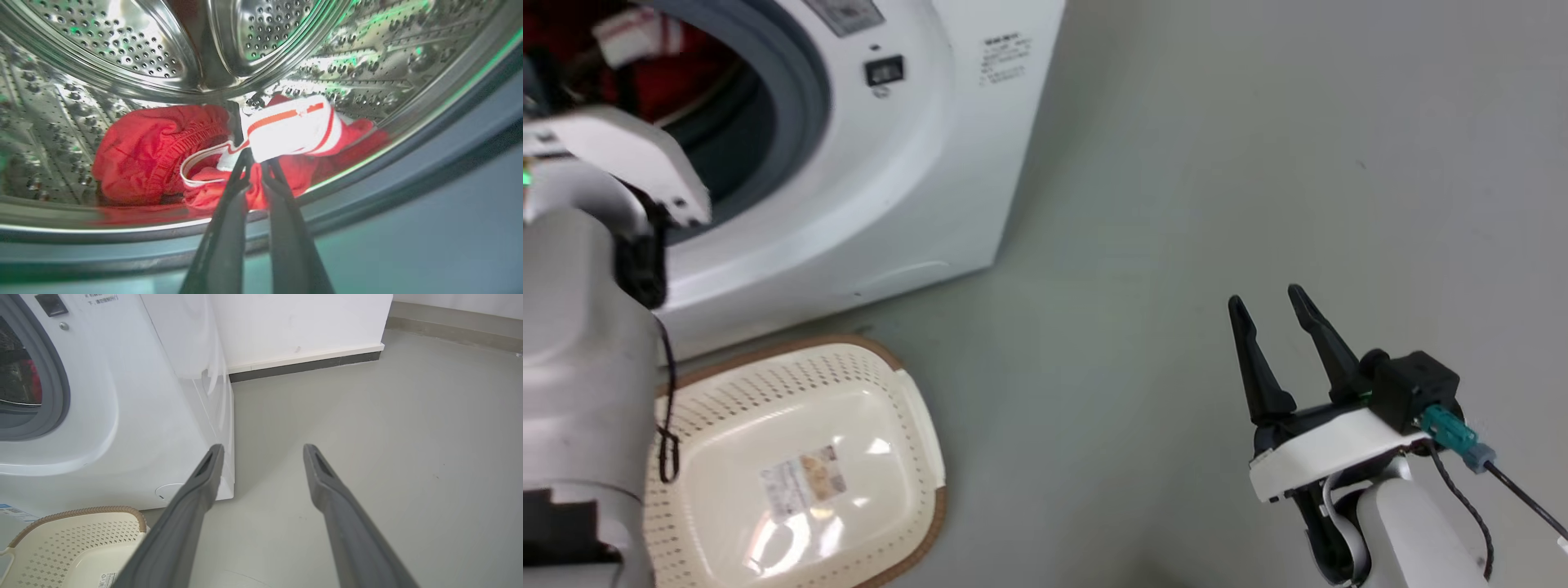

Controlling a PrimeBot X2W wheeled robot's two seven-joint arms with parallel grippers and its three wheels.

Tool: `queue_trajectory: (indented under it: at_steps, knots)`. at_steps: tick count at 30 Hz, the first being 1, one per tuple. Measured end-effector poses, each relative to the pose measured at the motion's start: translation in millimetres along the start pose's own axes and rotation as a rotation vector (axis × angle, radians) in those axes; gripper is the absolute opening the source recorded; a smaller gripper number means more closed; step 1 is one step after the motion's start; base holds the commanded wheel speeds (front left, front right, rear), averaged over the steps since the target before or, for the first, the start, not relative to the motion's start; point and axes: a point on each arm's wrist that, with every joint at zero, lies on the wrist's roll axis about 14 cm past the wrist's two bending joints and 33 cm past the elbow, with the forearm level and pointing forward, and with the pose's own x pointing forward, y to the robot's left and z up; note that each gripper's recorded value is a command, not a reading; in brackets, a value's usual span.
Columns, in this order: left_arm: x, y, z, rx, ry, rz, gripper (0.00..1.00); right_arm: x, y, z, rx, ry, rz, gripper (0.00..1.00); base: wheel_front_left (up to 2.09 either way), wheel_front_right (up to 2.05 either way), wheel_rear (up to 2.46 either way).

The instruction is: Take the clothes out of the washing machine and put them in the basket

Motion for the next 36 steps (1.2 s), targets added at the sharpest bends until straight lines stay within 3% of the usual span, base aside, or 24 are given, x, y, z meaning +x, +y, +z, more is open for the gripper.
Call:
queue_trajectory:
  at_steps: [8, 17, 23, 28, 36]
  knots:
    - [-73, 3, 30, 0.025, -0.137, 0.017, 0.0, -12, 20, 13, -0.006, -0.048, 0.064, 1.0, 0.0, 0.0, 0.0]
    - [-165, 22, 107, 0.047, -0.386, 0.056, 0.0, -25, 48, 32, -0.014, -0.108, 0.152, 1.0, 0.0, 0.0, 0.0]
    - [-221, 27, 132, 0.049, -0.526, 0.092, 0.0, -29, 60, 47, -0.026, -0.148, 0.188, 1.0, 0.0, 0.0, 0.0]
    - [-263, 29, 131, 0.032, -0.597, 0.135, 0.0, -32, 65, 57, -0.04, -0.17, 0.203, 1.0, 0.0, 0.0, 0.0]
    - [-309, 28, 89, 0.017, -0.58, 0.221, 0.0, -28, 78, 67, -0.062, -0.184, 0.24, 1.0, 0.0, 0.0, 0.0]
